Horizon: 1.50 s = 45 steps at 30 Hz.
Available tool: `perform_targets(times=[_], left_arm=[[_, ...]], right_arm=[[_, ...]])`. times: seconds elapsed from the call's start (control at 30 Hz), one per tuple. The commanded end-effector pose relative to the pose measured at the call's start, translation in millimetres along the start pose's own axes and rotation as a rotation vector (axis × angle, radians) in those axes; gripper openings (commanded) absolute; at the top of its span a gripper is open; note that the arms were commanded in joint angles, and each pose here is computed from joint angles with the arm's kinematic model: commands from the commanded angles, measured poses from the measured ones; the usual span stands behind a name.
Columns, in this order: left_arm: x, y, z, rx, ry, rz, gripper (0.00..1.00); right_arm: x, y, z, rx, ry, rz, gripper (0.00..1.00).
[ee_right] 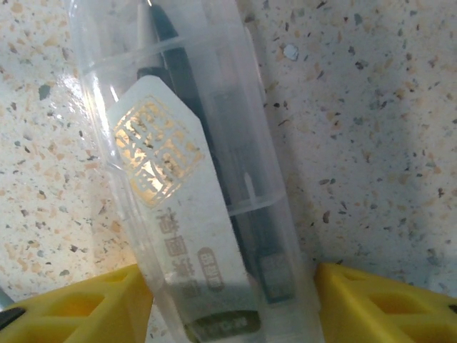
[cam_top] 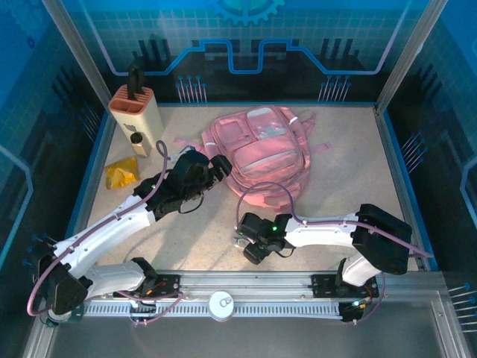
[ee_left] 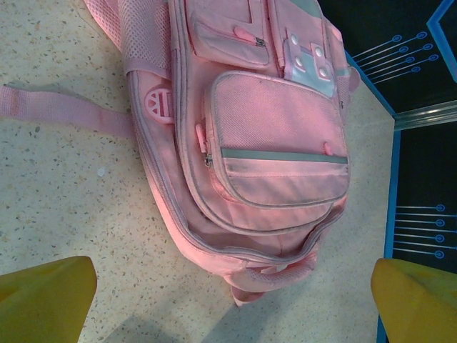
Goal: Pack the student bag
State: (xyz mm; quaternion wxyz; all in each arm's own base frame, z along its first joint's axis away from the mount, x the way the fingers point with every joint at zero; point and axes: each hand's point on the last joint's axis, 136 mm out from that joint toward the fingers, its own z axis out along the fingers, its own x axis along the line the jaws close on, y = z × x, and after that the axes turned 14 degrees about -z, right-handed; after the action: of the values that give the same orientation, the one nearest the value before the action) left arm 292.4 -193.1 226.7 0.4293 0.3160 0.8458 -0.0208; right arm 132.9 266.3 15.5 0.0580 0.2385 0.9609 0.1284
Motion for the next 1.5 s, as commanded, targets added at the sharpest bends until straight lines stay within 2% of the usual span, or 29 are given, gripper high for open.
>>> perform_targets(times=[0.0, 0.13, 0.33, 0.53, 0.7, 0.8, 0.9, 1.0, 1.13, 1.23, 1.47], left_arm=[[5.1, 0.5, 4.6, -0.014, 0.018, -0.006, 0.99], [-4.9, 1.6, 0.5, -0.012, -0.002, -0.003, 0.99], [0.8, 0.1, 5.2, -0.010, 0.018, 0.005, 0.99], [-8.4, 0.7, 2.3, -0.005, 0.010, 0.009, 0.99], [-7.7, 0.7, 3.6, -0.009, 0.010, 0.039, 0.99], [-14.7, 5.0, 4.9, -0.037, -0.018, 0.159, 0.99], [-28.0, -3.8, 13.5, 0.001, -0.107, 0.379, 0.99], [-28.0, -0.9, 26.0, -0.012, -0.100, 0.530, 0.99], [-26.2, 0.4, 55.5, 0.030, -0.054, 0.716, 0.99], [-26.4, -14.8, 85.5, 0.094, -0.063, 0.894, 0.97], [-23.4, -43.5, 145.0, 0.186, -0.096, 1.189, 0.92]], right_arm=[[-0.9, -3.9, -0.5, 0.017, -0.025, -0.014, 0.54], [-1.7, -4.7, -1.8, 0.009, -0.029, -0.003, 0.48], [-5.4, -5.1, -6.3, -0.017, -0.036, 0.029, 0.38], [-14.5, 1.3, -16.0, -0.073, -0.021, 0.091, 0.37], [-29.6, 10.7, -40.2, -0.156, -0.011, 0.164, 0.37], [-44.6, 15.5, -59.9, -0.216, 0.005, 0.233, 0.38], [-64.4, 17.9, -82.3, -0.272, 0.007, 0.317, 0.38], [-83.5, 13.9, -99.8, -0.300, 0.004, 0.393, 0.39], [-112.9, -4.2, -109.5, -0.257, -0.026, 0.528, 0.39], [-134.5, -15.5, -115.8, -0.232, -0.068, 0.605, 0.40], [-171.9, -23.9, -131.3, -0.267, -0.074, 0.735, 0.40]])
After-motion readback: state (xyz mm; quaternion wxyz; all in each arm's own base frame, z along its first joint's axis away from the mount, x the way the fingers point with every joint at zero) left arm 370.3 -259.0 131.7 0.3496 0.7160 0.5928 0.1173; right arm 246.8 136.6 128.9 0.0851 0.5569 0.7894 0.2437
